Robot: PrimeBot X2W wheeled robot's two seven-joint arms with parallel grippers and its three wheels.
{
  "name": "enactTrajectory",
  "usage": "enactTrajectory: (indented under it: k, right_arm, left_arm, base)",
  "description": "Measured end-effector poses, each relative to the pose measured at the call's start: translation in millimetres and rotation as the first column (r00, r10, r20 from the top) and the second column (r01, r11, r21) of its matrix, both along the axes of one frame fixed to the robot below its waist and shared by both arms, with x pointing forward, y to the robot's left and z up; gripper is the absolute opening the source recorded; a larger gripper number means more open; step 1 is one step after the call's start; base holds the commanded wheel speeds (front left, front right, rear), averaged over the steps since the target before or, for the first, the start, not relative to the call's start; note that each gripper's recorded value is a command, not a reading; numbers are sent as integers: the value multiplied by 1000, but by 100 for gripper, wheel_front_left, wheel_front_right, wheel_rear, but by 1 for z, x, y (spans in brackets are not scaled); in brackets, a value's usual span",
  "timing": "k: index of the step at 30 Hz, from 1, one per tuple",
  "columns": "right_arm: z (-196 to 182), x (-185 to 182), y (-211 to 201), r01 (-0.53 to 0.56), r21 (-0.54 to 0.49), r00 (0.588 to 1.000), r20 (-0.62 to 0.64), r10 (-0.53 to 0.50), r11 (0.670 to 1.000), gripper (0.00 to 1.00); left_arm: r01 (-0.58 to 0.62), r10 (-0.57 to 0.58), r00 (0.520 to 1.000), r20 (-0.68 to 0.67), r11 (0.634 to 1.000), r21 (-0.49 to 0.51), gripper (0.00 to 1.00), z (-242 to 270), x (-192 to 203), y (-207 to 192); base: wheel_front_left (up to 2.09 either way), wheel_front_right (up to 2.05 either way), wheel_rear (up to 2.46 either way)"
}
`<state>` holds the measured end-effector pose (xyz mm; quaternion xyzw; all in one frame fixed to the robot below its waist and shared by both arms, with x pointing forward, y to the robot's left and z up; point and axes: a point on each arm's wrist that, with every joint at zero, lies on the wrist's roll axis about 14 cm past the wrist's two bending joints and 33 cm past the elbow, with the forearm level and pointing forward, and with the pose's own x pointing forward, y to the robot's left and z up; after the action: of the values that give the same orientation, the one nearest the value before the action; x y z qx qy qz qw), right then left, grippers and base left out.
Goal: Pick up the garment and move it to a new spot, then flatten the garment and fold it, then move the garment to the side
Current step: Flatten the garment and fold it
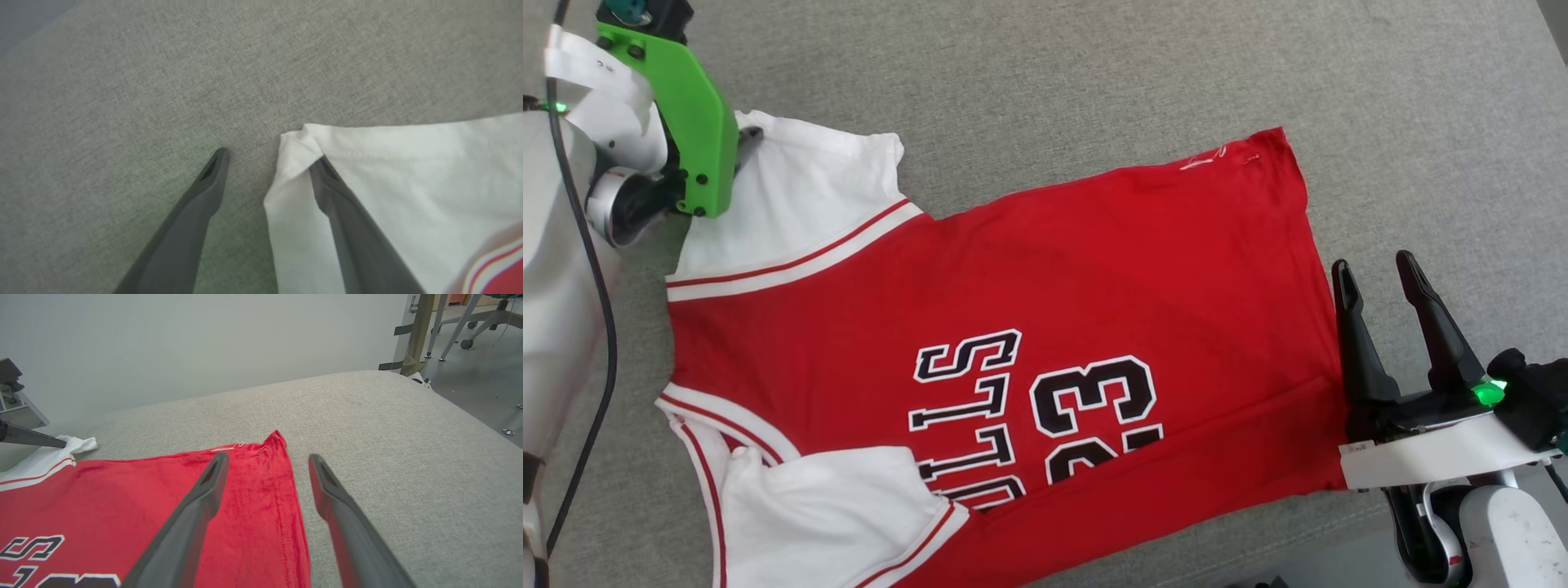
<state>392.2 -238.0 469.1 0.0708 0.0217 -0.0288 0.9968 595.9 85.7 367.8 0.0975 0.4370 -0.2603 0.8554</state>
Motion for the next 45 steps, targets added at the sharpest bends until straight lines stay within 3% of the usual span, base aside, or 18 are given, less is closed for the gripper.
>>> enactTrajectory:
  k: [3, 5, 6, 17, 22, 27, 30, 34, 40, 45]
  right_arm:
    - [-3, -1, -1, 7, -1, 1000, -8, -7, 1000, 100]
    - [-4, -1, -1, 7, 0, 1000, -11, -7, 1000, 100]
    - [-4, -1, -1, 7, 0, 1000, -11, -7, 1000, 100]
    - [7, -2, -2, -15, -17, 1000, 7, 15, 1000, 100]
    - [24, -3, -6, -40, -60, 999, 18, 41, 997, 100]
    - [18, -4, -15, -64, -93, 994, -98, 55, 994, 100]
    - [1, -4, -19, -93, -95, 969, -237, 68, 991, 100]
    - [-16, 0, -22, -163, -108, 904, -415, 105, 981, 100]
    - [-16, 30, -10, -240, -22, 819, -541, 190, 971, 100]
    - [-24, 52, -8, -297, -34, 739, -641, 207, 954, 100]
  left_arm:
    - [-17, 17, 1000, -15, 1000, 4, 100, -6, 4, 2]
    - [-24, 24, 999, -37, 1000, 2, 53, -7, 4, 2]
    - [-27, 27, 999, -44, 1000, -2, 0, -7, 3, 1]
    - [-76, 71, 997, -42, 991, -111, 0, 11, -8, -8]
    - [-91, 92, 996, -6, 966, -243, 0, 40, -17, -27]
    - [-100, 112, 993, 28, 952, -290, 0, 64, -29, -21]
    - [-100, 136, 987, 86, 938, -333, 0, 85, -33, -15]
    - [-85, 137, 983, 126, 932, -353, 0, 101, -50, -10]
    - [-120, 185, 972, 146, 921, -371, 0, 110, -81, 9]
    - [-143, 214, 966, 148, 911, -387, 0, 113, -107, 18]
  base:
    - [0, 0, 0]
    - [0, 0, 0]
    - [0, 0, 0]
    - [0, 0, 0]
    - [0, 0, 0]
    - [0, 0, 0]
    - [0, 0, 0]
    - [0, 0, 0]
    - [0, 0, 0]
    - [0, 0, 0]
